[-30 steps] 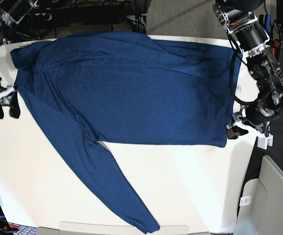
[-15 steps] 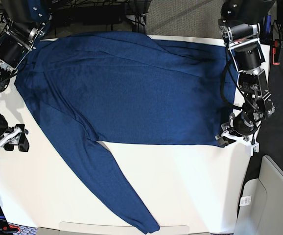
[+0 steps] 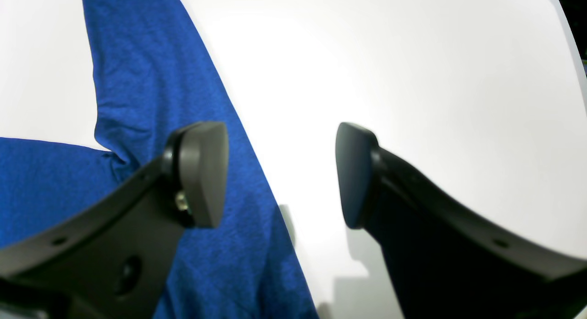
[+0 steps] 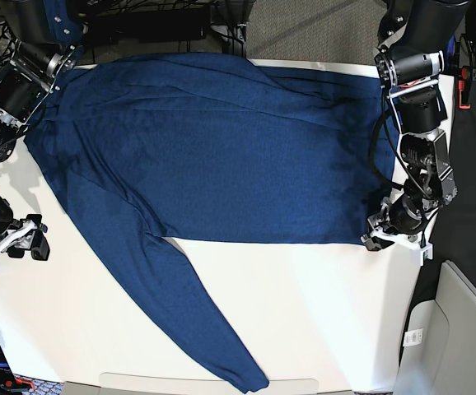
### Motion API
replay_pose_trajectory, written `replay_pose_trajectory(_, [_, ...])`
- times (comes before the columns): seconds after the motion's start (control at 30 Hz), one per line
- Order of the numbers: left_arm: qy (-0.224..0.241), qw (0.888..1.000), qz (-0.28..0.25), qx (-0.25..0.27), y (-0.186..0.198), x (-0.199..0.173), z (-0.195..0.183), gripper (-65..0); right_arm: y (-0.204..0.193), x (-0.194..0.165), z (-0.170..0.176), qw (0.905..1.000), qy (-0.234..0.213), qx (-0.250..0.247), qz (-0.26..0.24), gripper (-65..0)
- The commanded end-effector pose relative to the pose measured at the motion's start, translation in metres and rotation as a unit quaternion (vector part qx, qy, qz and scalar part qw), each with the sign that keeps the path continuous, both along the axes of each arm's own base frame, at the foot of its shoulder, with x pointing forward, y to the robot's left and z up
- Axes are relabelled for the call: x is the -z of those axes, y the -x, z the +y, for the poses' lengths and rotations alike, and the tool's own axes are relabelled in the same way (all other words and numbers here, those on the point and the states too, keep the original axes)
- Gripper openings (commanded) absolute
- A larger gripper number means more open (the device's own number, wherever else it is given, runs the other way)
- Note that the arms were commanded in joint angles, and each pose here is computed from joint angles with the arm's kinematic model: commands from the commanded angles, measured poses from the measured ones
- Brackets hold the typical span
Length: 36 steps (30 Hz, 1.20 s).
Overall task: Fold the T-shirt properly
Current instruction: 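Move both grippers down along the shirt's sides toward the hem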
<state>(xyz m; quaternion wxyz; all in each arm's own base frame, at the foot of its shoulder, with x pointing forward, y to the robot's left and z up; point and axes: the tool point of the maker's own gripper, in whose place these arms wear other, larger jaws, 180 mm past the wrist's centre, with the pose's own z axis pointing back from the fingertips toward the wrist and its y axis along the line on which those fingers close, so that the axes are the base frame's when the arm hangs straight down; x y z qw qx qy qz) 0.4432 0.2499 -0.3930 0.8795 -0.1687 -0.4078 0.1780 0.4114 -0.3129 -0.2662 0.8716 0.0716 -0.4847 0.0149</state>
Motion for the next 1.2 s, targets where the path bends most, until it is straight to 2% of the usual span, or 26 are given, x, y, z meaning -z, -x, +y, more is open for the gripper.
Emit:
replay_pose_trajectory(0.0, [-0.007,0.999,-0.035,0.002,-0.016,-0.024,0.002,-40.2,-0.009,-0.027,-0.006,0.9992,0.006,0.000,-0.039,-28.3])
replay_pose_trajectory(0.27, [-0.019,0.998,-0.001,0.065,-0.003,0.004,-0.042,-40.2,-0.010,-0.025,0.000,0.9992,0.000,-0.003,-0.040,-28.3])
replay_pose_trajectory(0.43, [-0.023,0.997,0.010,0.073,0.005,0.014,-0.047,-40.7,-0.009,-0.023,0.000,0.9993,0.000,-0.003,-0.039,-28.3])
replay_pose_trajectory(0.5, [-0.023,0.997,0.010,0.074,0.005,0.014,-0.047,-45.0,-0.009,-0.024,-0.001,0.9993,0.001,-0.002,-0.039,-28.3])
replay_pose_trajectory(0.63, [-0.024,0.997,0.008,0.073,0.005,0.013,-0.044,-63.4,-0.009,-0.023,-0.001,0.9993,0.000,-0.002,-0.038,-28.3])
replay_pose_trajectory(0.67, [-0.025,0.997,0.006,0.071,0.005,0.011,-0.042,-65.0,-0.009,-0.023,-0.001,0.9993,0.000,-0.002,-0.038,-28.3])
replay_pose_trajectory(0.8, [-0.052,0.996,-0.019,0.073,0.006,-0.006,-0.029,-64.9,-0.009,-0.022,0.000,0.9993,-0.001,-0.003,-0.037,-28.3])
replay_pose_trajectory(0.97, [-0.078,0.991,-0.062,0.088,0.010,-0.035,-0.034,-65.0,-0.009,-0.010,-0.006,0.9997,0.012,0.007,-0.020,-28.3])
replay_pose_trajectory(1.07, [-0.090,0.988,-0.080,0.095,0.017,-0.046,-0.037,-65.0,-0.023,-0.009,0.010,0.9988,0.036,-0.019,-0.027,-28.3])
replay_pose_trajectory(1.17, [-0.098,0.986,-0.092,0.102,0.023,-0.053,-0.041,-65.0,-0.029,0.003,0.023,0.9962,0.075,-0.043,-0.007,-28.3])
